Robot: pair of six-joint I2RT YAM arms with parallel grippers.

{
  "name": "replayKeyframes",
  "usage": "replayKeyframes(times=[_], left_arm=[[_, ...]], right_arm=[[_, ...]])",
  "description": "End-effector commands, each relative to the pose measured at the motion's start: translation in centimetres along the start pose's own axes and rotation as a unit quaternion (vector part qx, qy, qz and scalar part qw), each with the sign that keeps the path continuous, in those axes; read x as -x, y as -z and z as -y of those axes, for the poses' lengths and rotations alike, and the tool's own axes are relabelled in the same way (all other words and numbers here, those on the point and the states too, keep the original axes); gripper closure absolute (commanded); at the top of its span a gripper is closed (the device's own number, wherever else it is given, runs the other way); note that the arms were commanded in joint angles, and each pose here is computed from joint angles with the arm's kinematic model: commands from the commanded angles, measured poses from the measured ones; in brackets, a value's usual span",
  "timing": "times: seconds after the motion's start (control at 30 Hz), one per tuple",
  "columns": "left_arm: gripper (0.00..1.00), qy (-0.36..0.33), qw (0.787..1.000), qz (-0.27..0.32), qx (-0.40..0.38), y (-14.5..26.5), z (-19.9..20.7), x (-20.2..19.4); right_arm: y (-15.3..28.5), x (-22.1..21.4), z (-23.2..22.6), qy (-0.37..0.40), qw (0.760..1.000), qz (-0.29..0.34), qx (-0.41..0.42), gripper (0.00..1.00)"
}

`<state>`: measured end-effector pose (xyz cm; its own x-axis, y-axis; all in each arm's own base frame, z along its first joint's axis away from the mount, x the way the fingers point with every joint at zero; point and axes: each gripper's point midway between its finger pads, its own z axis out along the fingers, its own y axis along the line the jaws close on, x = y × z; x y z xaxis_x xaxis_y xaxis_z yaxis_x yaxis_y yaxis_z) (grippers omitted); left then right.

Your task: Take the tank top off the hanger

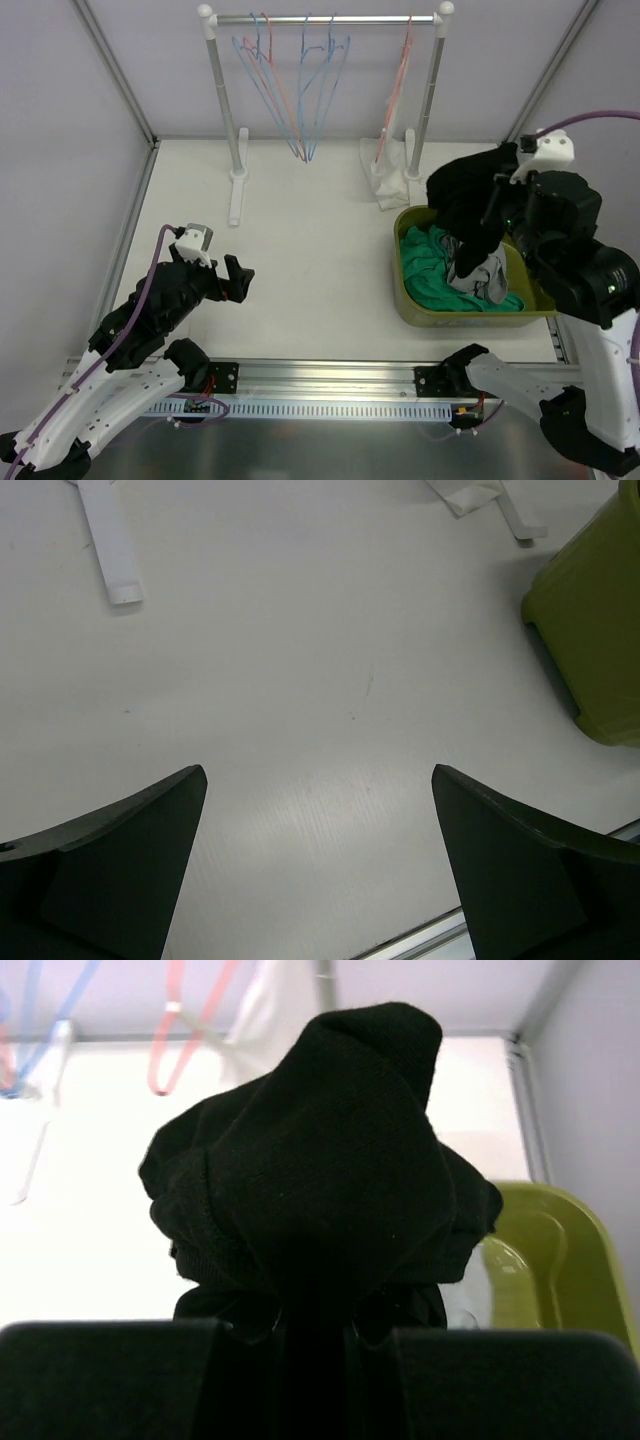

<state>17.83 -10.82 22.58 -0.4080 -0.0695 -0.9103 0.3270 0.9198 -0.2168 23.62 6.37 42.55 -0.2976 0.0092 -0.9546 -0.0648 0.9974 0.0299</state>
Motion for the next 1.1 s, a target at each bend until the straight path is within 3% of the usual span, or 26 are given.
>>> replayKeyframes(times=[0.0,0.23,0.27,0.33,0.37,0.4,0.47,0.57,0.6,0.67,0.7,0.8,0.9,1.07], left_arm=[[0.01,-0.007,1.000,0.007,0.004,0.3,-0.2,0.5],[0.01,-0.005,1.000,0.009,-0.005,0.5,0.1,0.5],[0.01,-0.005,1.000,0.009,-0.006,0.5,0.1,0.4],[0.01,-0.004,1.000,0.009,-0.009,0.6,0.2,0.4],[0.01,-0.004,1.000,0.010,-0.010,0.6,0.2,0.5],[0.01,-0.004,1.000,0.012,-0.011,0.6,0.2,0.5],[0.01,-0.001,1.000,0.012,-0.012,0.7,0.3,0.5],[0.01,0.011,1.000,0.016,-0.011,0.8,0.3,0.8],[0.01,0.021,0.999,0.022,-0.015,1.1,0.5,1.1],[0.01,0.058,0.997,0.037,-0.035,1.9,1.3,2.0],[0.01,0.079,0.995,0.052,-0.035,2.5,1.4,2.9],[0.01,0.150,0.983,0.096,-0.033,4.1,1.1,4.9],[0.01,0.179,0.973,0.134,-0.058,5.8,1.7,7.3],[0.01,0.159,0.973,0.127,-0.112,6.5,5.1,11.7]], right_arm=[[1.1,-2.4,4.2,-0.007,0.997,-0.030,-0.065,1.00],[-2.2,-9.1,8.3,-0.140,0.976,-0.106,-0.126,1.00],[-3.3,-11.6,8.8,-0.161,0.968,-0.133,-0.141,1.00],[-5.3,-13.2,10.2,-0.211,0.956,-0.124,-0.159,1.00],[-6.9,-16.8,9.8,-0.238,0.948,-0.159,-0.143,1.00],[-8.4,-17.3,10.7,-0.258,0.944,-0.145,-0.147,1.00],[-10.5,-21.7,11.9,-0.286,0.920,-0.199,-0.178,1.00],[-11.8,-26.6,12.2,-0.291,0.901,-0.259,-0.190,0.99],[-11.8,-28.0,12.2,-0.292,0.896,-0.272,-0.195,0.89],[-11.4,-28.2,12.7,-0.288,0.899,-0.254,-0.211,0.81],[-10.8,-27.4,12.9,-0.285,0.904,-0.231,-0.218,0.61],[-8.6,-25.0,13.8,-0.262,0.911,-0.203,-0.244,0.30],[-6.7,-21.3,14.6,-0.244,0.917,-0.170,-0.265,0.18],[-2.9,-16.9,16.2,-0.211,0.918,-0.112,-0.317,0.01]])
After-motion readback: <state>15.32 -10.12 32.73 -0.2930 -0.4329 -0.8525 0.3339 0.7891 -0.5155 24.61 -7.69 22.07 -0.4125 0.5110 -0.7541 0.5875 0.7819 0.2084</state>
